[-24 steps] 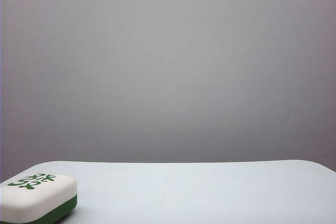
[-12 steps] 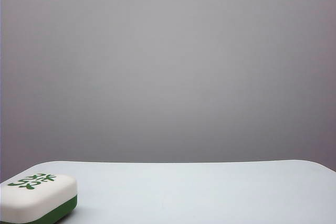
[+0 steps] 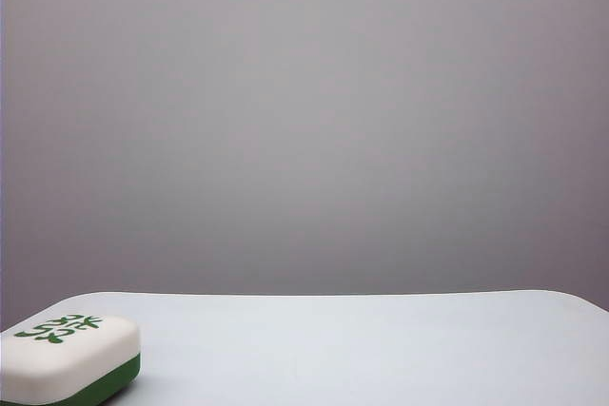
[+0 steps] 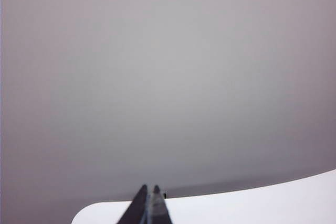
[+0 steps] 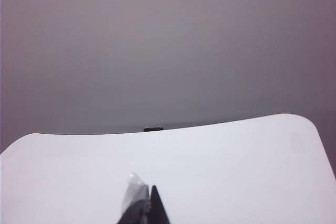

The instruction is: Move the foam mahjong from the right side of the table to the left side of the table.

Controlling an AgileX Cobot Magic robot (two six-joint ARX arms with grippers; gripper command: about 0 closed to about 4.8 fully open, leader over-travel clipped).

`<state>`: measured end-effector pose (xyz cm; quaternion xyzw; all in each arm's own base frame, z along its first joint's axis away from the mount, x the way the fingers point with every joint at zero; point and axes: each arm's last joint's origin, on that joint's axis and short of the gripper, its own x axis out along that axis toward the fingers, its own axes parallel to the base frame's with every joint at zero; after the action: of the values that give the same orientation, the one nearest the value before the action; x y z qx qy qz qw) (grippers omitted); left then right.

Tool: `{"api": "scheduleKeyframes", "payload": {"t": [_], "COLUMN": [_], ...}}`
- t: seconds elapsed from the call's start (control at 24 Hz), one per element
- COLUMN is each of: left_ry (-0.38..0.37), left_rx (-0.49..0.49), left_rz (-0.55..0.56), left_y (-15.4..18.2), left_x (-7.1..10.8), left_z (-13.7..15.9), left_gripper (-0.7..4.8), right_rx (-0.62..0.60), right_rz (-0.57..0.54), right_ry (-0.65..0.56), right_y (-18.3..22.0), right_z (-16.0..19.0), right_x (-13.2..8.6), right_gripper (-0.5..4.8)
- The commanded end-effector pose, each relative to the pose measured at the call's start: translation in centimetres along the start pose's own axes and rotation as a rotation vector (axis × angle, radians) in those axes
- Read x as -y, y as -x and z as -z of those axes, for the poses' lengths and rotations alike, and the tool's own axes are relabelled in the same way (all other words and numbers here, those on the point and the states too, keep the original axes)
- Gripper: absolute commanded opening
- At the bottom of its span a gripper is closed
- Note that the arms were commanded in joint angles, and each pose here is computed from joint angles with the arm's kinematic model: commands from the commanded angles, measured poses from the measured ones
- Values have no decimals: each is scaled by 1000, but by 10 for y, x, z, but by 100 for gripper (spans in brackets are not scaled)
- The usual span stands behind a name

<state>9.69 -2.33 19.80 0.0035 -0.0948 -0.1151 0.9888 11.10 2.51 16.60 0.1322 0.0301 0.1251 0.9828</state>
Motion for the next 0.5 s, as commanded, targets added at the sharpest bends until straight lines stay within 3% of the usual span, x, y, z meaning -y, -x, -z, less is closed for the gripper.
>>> {"api": "scheduleKeyframes", "payload": {"t": [0.04,0.5], "left_ry": [-20,-4], "left_rx": [1,-64], "left_rz": [-2,-40], "left_y": [1,2], "left_x": [-1,-5], "left_z": [-1,20], "left_gripper": [-5,-5], "right_rx": [7,-103], "right_rz": [1,68], "right_ry": [18,83], "right_y": [3,13], "right_z": [-1,13], "right_x": [0,7], "right_gripper": [-5,-5]}}
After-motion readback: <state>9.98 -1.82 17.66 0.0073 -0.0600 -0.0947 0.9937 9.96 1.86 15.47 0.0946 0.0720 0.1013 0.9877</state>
